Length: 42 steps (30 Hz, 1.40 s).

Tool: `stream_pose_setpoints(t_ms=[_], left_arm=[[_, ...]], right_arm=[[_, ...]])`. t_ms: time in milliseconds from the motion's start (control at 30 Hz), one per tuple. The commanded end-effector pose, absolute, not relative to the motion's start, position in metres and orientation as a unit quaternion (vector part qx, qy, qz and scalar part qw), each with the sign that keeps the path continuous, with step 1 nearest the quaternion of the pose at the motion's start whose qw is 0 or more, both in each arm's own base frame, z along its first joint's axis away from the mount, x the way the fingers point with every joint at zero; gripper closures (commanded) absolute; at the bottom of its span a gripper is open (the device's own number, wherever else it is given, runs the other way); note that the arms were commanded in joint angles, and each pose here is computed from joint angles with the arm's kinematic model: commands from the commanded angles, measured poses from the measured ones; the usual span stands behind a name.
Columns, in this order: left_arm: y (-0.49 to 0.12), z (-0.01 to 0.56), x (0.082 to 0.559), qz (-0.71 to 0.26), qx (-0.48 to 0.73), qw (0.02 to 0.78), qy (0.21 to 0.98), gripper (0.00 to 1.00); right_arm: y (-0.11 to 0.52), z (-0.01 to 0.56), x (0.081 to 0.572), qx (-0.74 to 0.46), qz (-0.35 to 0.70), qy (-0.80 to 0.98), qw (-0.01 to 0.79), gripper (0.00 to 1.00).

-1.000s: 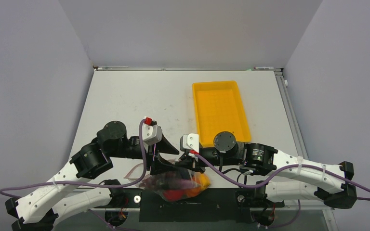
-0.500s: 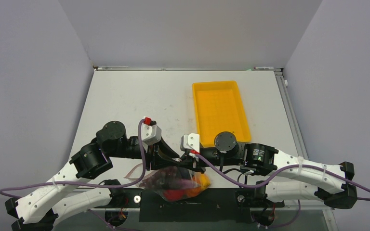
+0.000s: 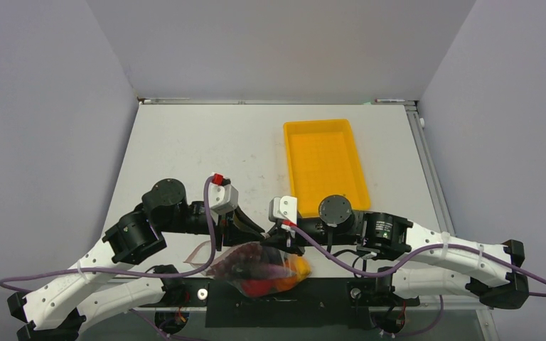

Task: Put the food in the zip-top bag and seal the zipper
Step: Zip the zipper food storage bag at the center of the board.

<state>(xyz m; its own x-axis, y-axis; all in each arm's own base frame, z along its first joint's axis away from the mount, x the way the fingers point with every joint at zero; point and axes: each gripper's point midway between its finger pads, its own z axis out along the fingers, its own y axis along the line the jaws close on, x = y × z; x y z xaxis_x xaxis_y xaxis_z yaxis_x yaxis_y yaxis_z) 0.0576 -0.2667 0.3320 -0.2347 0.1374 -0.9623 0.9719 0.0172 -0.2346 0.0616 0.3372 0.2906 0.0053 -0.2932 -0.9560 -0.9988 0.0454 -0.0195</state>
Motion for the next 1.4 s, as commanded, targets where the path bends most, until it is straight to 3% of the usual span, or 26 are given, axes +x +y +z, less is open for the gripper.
stream_pose_setpoints(t_ms=[0,1367], left_arm=[[-0.262,0.337,0.058,-0.51,0.471,0.414,0.589,1.0],[-0.239,0.302,0.063,-0.468,0.445,0.415,0.641,1.0]], right_arm=[[0.334,0.329,0.069,-0.522,0.425,0.551,0.493,0.95],[0.238,0.426,0.111,-0.295,0.416,0.532,0.676,0.95]])
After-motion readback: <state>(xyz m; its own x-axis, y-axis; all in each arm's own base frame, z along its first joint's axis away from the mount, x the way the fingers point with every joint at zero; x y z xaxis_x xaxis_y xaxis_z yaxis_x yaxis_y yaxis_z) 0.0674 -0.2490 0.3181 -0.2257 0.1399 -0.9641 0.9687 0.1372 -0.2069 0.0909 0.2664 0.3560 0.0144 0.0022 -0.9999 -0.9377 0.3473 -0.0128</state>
